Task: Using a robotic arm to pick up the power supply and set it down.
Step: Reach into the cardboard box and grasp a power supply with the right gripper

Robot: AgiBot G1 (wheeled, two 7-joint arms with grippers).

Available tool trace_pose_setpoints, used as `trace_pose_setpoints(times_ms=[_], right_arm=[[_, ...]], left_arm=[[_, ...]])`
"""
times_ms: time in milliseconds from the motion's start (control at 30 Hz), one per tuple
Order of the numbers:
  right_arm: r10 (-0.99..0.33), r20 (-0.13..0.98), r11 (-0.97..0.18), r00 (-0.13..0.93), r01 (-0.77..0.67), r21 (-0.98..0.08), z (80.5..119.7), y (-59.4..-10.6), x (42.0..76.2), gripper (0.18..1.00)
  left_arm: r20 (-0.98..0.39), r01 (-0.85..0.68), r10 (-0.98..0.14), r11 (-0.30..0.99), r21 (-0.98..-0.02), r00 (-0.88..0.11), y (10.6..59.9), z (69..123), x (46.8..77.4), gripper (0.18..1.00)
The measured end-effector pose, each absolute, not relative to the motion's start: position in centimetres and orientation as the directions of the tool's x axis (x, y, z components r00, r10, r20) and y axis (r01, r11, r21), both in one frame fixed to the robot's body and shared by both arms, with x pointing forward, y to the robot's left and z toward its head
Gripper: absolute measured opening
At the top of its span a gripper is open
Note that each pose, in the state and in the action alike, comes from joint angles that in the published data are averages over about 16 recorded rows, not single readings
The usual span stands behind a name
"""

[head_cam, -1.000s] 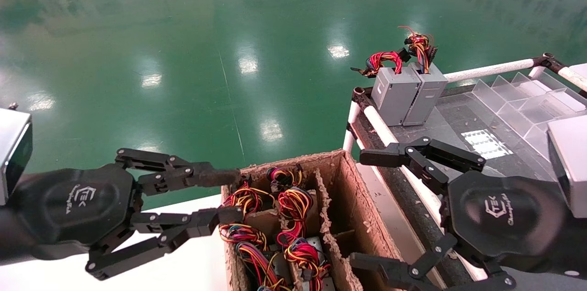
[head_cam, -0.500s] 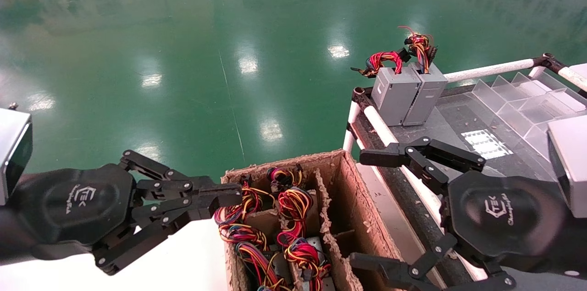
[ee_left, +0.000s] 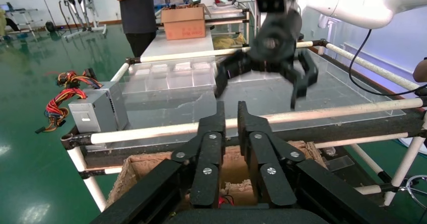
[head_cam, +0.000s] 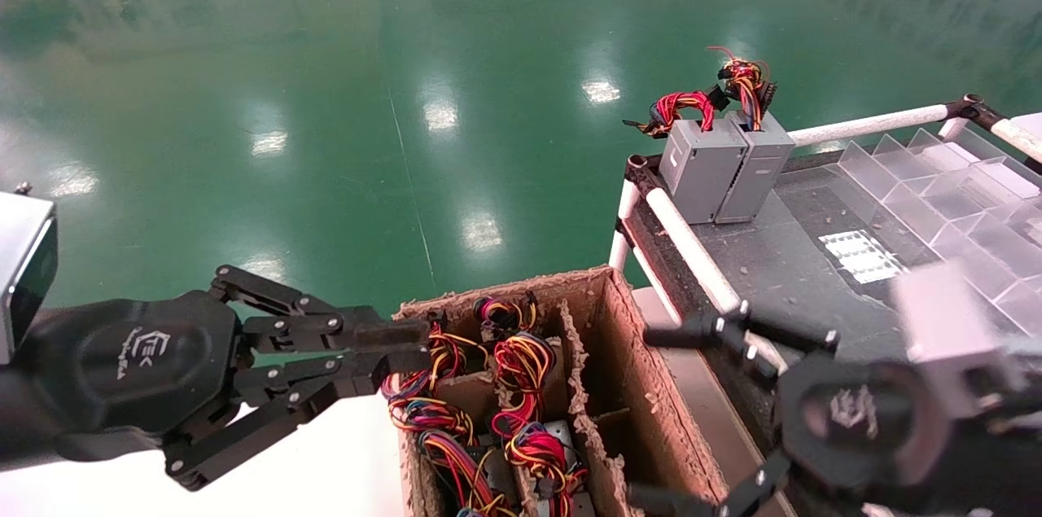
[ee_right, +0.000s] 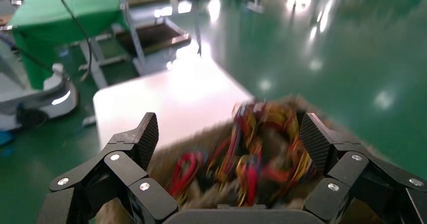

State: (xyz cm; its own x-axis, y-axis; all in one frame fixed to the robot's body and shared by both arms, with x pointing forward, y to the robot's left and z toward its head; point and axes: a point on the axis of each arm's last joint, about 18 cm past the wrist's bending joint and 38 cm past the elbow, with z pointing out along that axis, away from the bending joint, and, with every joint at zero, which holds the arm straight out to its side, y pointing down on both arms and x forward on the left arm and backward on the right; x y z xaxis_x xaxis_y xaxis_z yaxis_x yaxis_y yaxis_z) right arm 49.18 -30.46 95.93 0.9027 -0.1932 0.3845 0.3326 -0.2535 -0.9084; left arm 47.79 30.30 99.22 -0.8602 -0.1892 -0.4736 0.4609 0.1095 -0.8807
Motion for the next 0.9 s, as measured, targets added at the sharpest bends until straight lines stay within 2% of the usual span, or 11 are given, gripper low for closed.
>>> trace_pose_setpoints(times_ms=[300, 500, 900], right_arm=[[-0.145, 0.309, -0.422, 0.94, 0.224, -0.879, 92.1, -29.2, 50.9, 1.001], [-0.101, 0.295, -0.509, 0.95, 0.206, -0.836, 90.1, -28.1, 52.0, 1.001], [-0.027, 0.347, -0.602, 0.938, 0.262, -0.754, 88.1, -26.6, 53.0, 0.983]], left_arm=[[-0.474, 0.461, -0.189, 0.11, -0.881, -0.86, 30.3, 99.2, 47.8, 0.313], [-0.474, 0.461, -0.189, 0.11, -0.881, -0.86, 30.3, 99.2, 47.8, 0.42], [-0.474, 0.461, -0.189, 0.11, -0.881, -0.86, 30.3, 99.2, 47.8, 0.699]])
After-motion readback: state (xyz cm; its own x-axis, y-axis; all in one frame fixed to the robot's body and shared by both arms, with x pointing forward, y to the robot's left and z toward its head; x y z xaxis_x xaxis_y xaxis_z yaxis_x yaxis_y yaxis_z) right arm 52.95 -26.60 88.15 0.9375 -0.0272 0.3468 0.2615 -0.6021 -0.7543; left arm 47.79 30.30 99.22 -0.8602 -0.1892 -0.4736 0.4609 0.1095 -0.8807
